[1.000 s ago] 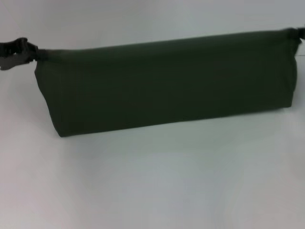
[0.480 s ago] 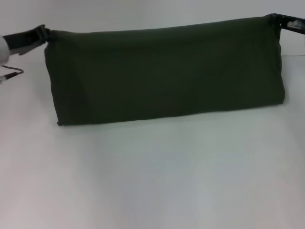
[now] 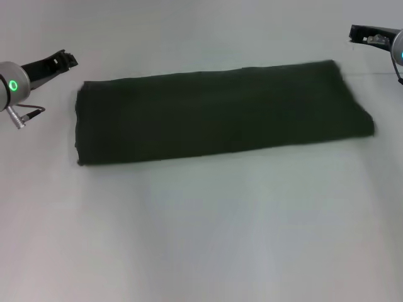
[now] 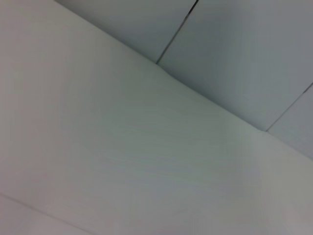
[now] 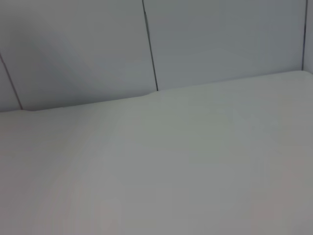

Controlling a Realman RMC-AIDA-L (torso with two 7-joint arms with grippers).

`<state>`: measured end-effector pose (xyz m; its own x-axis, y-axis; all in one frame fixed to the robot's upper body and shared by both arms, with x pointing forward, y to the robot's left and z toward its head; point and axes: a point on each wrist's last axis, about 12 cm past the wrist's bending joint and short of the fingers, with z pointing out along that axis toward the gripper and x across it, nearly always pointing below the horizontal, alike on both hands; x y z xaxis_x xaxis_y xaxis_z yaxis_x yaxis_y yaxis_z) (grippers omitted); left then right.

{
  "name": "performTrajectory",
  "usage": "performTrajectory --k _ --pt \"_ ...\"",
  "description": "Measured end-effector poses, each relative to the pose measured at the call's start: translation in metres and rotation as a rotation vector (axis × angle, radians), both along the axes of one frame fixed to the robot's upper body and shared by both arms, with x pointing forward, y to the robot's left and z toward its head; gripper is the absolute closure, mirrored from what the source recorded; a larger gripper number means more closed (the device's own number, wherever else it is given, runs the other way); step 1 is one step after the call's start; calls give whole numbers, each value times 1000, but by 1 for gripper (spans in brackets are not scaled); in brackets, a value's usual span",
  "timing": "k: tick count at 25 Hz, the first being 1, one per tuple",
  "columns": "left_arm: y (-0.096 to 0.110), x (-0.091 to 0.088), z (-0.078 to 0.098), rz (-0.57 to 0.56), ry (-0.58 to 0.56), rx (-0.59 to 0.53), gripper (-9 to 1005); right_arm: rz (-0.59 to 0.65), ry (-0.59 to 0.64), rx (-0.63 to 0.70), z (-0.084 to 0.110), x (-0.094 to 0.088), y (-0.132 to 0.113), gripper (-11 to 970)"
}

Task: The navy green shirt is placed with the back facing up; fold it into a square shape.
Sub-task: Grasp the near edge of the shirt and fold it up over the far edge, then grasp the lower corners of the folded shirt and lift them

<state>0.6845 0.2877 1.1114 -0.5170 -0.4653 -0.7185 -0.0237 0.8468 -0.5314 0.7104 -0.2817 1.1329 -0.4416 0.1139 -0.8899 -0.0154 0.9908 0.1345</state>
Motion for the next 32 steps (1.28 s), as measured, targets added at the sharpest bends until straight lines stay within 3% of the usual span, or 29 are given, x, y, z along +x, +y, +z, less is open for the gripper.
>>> performTrajectory --k 2,3,4,10,15,19,22,26,32 --pt "0 1 0 1 0 5 950 3 0 -5 0 0 1 808" --pt "1 1 0 3 0 6 853 2 0 -7 0 0 1 807" --pt "2 1 1 7 -1 8 756 0 -1 -9 0 0 0 760" --pt "11 -1 3 -23 0 -6 534 3 3 -13 0 -1 -3 500" --pt "22 -20 4 -194 4 -64 422 54 38 38 -8 -10 -15 321" --pt "35 -44 0 -284 59 -174 333 155 81 130 -11 -24 -30 183" --pt "52 -60 -6 -266 125 -249 251 195 119 197 -13 -37 -49 183" --pt "65 -75 -10 -260 153 -264 103 214 158 256 -13 -51 -70 184" --pt "53 -73 -16 -316 197 -175 102 228 190 276 -16 -61 -80 184"
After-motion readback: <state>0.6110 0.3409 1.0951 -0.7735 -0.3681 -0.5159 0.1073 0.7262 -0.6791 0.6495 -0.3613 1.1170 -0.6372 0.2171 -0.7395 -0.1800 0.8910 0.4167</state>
